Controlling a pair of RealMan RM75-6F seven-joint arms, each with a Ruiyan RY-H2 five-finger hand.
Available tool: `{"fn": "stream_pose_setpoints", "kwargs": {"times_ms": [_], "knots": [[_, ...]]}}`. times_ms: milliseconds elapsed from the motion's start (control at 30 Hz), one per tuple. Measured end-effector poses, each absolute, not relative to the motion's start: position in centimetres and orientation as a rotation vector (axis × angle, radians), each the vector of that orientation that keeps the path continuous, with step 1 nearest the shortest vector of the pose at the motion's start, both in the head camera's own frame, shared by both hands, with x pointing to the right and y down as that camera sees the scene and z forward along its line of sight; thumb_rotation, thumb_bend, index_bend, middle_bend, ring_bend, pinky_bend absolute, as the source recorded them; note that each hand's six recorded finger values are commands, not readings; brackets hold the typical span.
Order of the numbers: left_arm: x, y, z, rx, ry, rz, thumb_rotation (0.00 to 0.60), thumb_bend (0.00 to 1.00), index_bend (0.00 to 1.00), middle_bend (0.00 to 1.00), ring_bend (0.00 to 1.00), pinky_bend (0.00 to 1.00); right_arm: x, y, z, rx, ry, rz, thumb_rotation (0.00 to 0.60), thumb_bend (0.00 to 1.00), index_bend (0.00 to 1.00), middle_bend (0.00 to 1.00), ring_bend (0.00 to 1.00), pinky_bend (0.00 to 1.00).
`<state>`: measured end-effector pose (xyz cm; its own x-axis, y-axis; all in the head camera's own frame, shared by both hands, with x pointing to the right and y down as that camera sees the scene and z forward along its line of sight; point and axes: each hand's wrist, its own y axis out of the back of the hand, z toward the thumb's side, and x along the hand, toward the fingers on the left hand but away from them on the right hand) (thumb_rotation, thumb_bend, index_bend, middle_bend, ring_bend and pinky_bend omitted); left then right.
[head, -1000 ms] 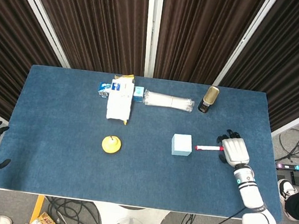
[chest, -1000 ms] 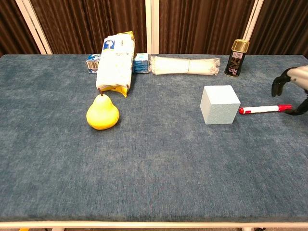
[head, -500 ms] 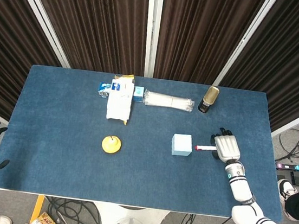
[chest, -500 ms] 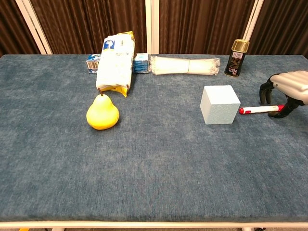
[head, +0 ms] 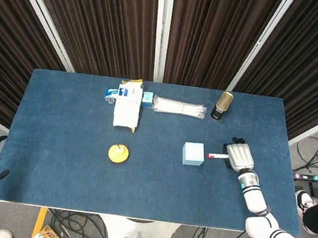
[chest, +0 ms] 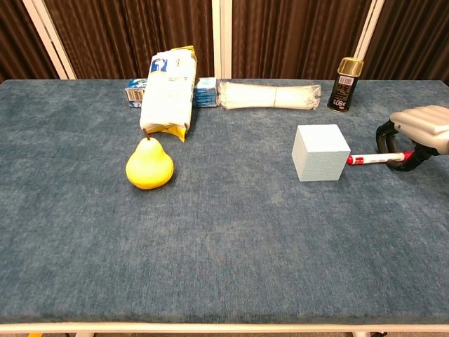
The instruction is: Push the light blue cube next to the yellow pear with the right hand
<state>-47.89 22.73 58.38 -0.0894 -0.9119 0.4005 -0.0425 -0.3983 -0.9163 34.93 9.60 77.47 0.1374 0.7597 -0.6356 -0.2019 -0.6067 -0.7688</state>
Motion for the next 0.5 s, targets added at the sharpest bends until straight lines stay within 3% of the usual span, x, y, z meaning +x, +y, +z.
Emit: {"fn": "stream_pose_setpoints", "kwargs": {"times_ms": [500], "knots": [[-47.0,22.0,58.0,-1.481,1.058,-1.54,0.6,0.1,0.22,0.2,0.12,0.18,37.7,8.6,73.7,-1.653,-0.611,1.568,0.6,0.34,0.58,0.54,0.18,0.21]]}}
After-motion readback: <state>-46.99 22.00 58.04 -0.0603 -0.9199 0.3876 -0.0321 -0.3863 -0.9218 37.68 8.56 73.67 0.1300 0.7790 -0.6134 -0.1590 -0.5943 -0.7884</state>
